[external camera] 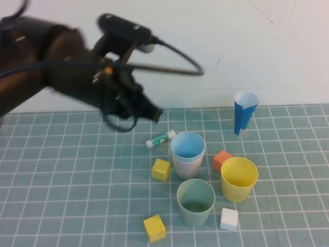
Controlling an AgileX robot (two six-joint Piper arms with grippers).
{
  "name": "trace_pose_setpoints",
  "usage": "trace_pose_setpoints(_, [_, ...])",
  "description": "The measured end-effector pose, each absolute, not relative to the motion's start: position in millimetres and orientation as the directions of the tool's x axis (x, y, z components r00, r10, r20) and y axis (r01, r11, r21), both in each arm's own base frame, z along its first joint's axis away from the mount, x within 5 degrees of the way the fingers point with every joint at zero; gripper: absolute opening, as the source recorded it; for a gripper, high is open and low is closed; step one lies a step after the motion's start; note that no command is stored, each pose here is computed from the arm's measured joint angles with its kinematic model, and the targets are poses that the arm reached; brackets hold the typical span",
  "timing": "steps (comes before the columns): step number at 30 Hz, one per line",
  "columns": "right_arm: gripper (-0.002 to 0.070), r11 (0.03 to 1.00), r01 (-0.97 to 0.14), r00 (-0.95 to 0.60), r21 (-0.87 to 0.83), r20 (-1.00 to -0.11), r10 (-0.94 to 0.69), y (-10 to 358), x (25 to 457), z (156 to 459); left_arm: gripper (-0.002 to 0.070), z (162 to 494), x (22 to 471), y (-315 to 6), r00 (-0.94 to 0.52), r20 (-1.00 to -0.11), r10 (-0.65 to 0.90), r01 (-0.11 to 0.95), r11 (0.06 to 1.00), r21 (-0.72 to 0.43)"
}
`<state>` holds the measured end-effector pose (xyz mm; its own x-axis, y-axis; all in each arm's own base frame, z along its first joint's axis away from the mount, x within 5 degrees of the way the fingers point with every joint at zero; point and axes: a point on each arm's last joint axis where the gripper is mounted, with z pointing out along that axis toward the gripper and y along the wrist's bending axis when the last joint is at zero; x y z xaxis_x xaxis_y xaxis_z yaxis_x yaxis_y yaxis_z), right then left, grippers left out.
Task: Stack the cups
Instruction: Pick up the yellow cup
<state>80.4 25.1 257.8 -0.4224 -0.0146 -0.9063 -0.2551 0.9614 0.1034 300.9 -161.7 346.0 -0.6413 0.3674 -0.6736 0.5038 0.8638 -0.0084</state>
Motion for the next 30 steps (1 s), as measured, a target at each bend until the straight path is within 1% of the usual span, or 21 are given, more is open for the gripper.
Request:
trace_pose_setpoints(3, [-0.0002, 0.961, -0.264, -0.408, 0.081, -0.912, -0.035, 25.3, 90.7, 271.7, 0.0001, 352.0, 265.0, -142.7, -0.622, -0.694, 0.362, 0.506, 0.862, -0.004])
trace_pose_setpoints(5, [-0.0002, 0.961, -0.263, -0.401, 0.084, -0.916, -0.030, 25.4, 93.6, 275.4, 0.0001, 351.4, 241.5, -130.3, -0.609, -0.710, 0.354, 0.505, 0.863, -0.003])
trace_pose_setpoints(8, [-0.0002, 0.958, -0.279, -0.406, 0.064, -0.912, -0.058, 26.1, 95.5, 274.7, 0.0001, 347.1, 210.6, -114.0, -0.594, -0.727, 0.344, 0.503, 0.864, -0.003])
trace_pose_setpoints(10, [-0.0002, 0.950, -0.305, -0.440, 0.059, -0.894, -0.086, 27.9, 96.5, 272.6, 0.0001, 340.4, 192.3, -104.4, -0.596, -0.731, 0.333, 0.498, 0.867, -0.010])
trace_pose_setpoints(13, [-0.0002, 0.931, -0.358, -0.529, 0.075, -0.838, -0.136, 32.0, 100.6, 272.6, 0.0001, 334.5, 167.9, -91.4, -0.591, -0.746, 0.306, 0.484, 0.875, -0.024])
trace_pose_setpoints(17, [-0.0002, 0.897, -0.431, -0.658, 0.097, -0.714, -0.239, 35.8, 117.0, 281.7, 0.0001, 329.7, 142.0, -77.8, -0.571, -0.774, 0.276, 0.475, 0.879, -0.037])
trace_pose_setpoints(19, [-0.0002, 0.881, -0.461, -0.694, 0.108, -0.663, -0.282, 37.2, 131.5, 290.5, 0.0000, 328.1, 134.4, -74.0, -0.561, -0.783, 0.267, 0.474, 0.880, -0.040])
trace_pose_setpoints(23, [-0.0002, 0.850, -0.507, -0.735, 0.139, -0.584, -0.343, 40.2, 163.4, 306.0, 0.0000, 328.0, 124.5, -68.8, -0.540, -0.802, 0.256, 0.475, 0.879, -0.040])
trace_pose_setpoints(26, [-0.0002, 0.828, -0.539, -0.744, 0.151, -0.546, -0.385, 45.0, 183.0, 313.0, 0.0000, 329.7, 120.4, -66.8, -0.530, -0.811, 0.248, 0.476, 0.879, -0.042])
trace_pose_setpoints(28, [-0.0002, 0.804, -0.578, -0.730, 0.135, -0.526, -0.436, 53.4, 196.5, 316.9, 0.0000, 330.3, 119.5, -66.5, -0.527, -0.813, 0.246, 0.476, 0.878, -0.044])
trace_pose_setpoints(30, [-0.0002, 0.787, -0.607, -0.723, 0.109, -0.488, -0.490, 63.0, 209.2, 317.5, 0.0000, 330.1, 118.7, -66.2, -0.532, -0.811, 0.246, 0.476, 0.878, -0.046])
